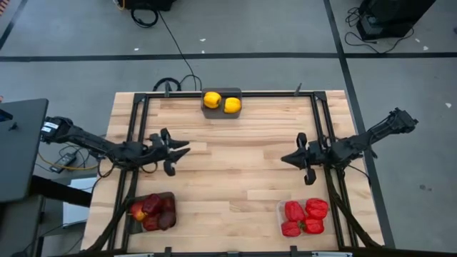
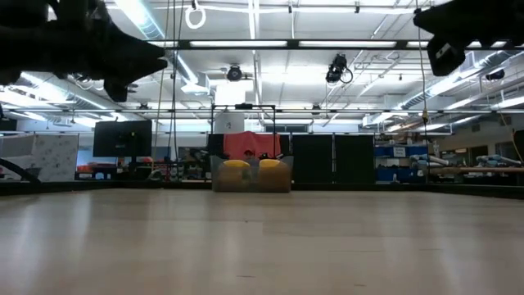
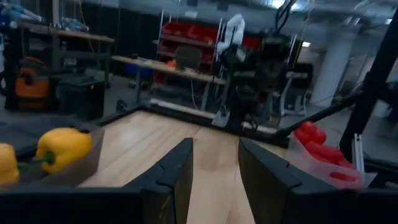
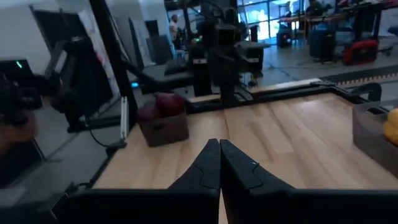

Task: Sort produce into baskets
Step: Return to Home Position

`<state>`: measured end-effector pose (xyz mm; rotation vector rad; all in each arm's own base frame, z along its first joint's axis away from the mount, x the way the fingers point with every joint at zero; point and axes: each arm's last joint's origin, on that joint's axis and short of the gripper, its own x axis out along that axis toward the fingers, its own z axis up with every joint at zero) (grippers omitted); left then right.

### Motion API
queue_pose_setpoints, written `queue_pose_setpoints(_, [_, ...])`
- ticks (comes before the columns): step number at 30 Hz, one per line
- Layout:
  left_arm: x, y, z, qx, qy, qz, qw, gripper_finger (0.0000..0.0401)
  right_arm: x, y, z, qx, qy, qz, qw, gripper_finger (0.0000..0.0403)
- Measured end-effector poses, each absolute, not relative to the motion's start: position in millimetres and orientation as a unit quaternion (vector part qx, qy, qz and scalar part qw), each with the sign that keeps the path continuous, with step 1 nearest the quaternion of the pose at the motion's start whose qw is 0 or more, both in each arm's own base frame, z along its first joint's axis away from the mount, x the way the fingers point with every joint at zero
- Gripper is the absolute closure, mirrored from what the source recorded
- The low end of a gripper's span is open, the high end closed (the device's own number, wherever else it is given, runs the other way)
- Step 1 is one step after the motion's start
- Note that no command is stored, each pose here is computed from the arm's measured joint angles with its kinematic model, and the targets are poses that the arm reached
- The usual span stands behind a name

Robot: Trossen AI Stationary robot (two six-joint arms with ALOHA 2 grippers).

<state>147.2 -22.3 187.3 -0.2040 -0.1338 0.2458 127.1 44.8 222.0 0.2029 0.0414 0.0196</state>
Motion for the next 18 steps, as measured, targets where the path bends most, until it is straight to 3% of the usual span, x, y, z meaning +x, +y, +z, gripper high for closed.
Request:
queue_pose_setpoints(5, [138.4, -21.5, 181.9, -0.101, -0.104, 0.097, 0.985, 0.0269, 116.3, 37.8, 214.5, 0.111, 0.004, 0.006, 0.994, 0.0393])
queue_pose_setpoints(18, [137.7, -21.7, 179.7, -0.078, -0.089, 0.093, 0.989, 0.0269, 104.5, 23.8, 194.3, 0.111, -0.011, -0.017, 0.994, 0.0393])
